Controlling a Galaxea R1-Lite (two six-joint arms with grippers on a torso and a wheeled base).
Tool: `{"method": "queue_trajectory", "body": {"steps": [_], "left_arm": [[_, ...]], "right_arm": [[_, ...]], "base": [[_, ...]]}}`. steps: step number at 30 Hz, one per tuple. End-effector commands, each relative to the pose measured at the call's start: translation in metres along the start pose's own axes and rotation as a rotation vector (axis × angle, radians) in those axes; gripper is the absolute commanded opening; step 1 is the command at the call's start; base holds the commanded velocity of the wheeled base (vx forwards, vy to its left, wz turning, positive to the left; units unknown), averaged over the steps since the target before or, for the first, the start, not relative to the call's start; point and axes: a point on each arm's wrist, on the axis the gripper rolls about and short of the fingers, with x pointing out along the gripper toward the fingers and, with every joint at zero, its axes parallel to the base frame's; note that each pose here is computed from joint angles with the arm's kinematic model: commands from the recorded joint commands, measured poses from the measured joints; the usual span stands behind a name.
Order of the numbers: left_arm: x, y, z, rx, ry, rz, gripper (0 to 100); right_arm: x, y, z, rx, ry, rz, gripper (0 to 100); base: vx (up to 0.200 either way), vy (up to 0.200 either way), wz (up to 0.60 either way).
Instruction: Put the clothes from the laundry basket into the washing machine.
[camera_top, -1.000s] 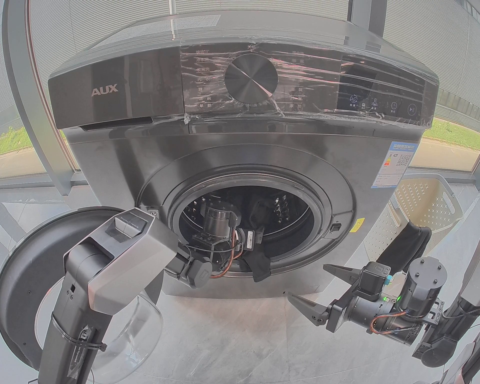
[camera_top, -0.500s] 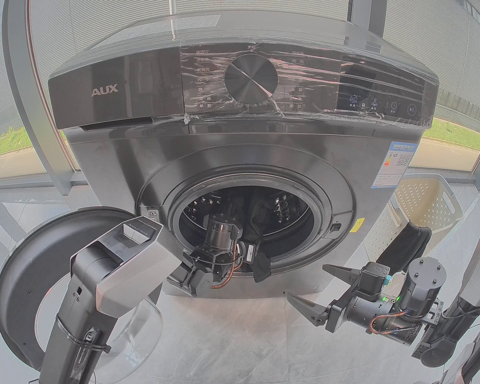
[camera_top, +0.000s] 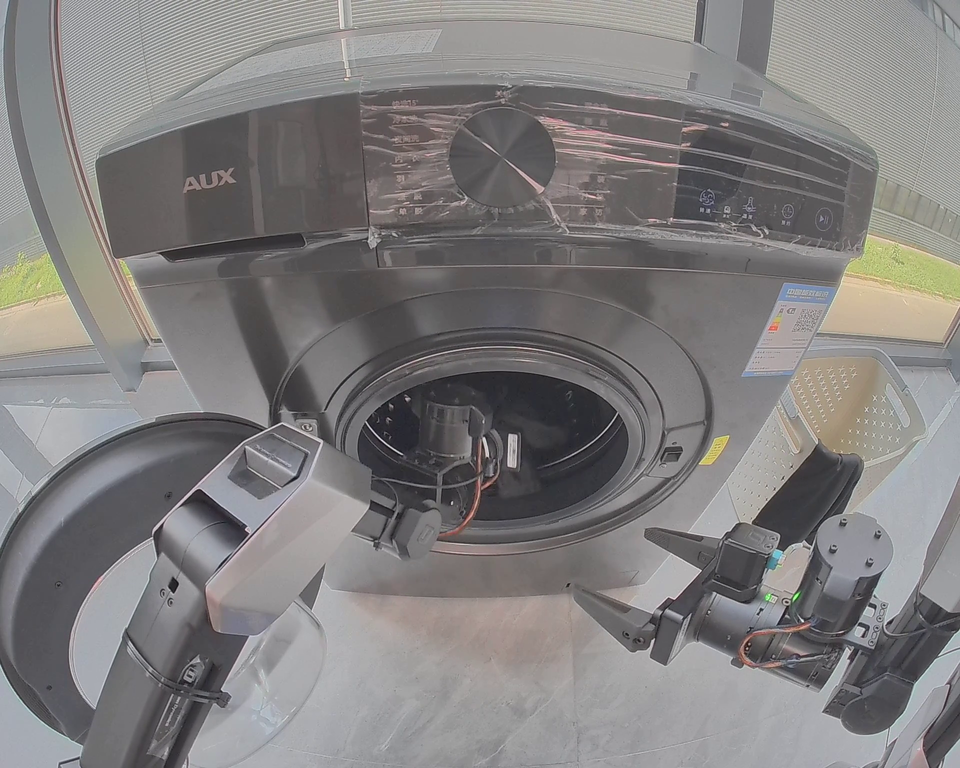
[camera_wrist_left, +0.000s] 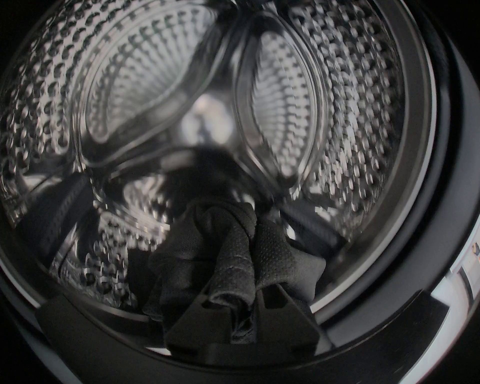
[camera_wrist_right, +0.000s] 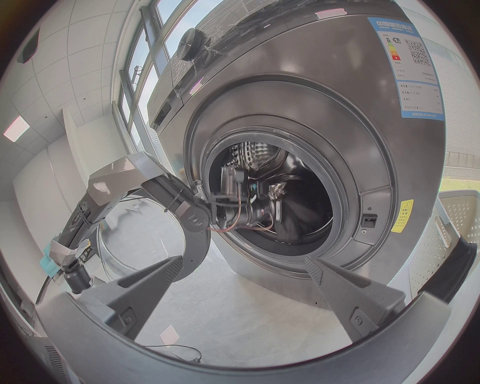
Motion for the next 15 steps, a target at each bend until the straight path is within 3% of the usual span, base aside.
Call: {"method": "queue_trajectory", "body": {"steps": [1,7,15], "left_arm": [[0.0196,0.0091,0.0271,-0.056,-0.151,0.058,0],[0.0260,0.0153,0.0322,-0.066,-0.193,0.069,0],[0.0290,0.0174,0.0231,-0.060,-0.171,0.079,0]], "right_arm": [[-0.0004,0.0001,0.0008,0.000,-0.003,0.000,100],[-0.0006,0.0002,0.0011,0.000,-0.005,0.000,100],[-0.0006,-0.0002,0.0012,0.000,-0.005,0.000,100]], "base": [[0.000,0.000,0.00],[0.000,0.000,0.00],[0.000,0.000,0.00]]}}
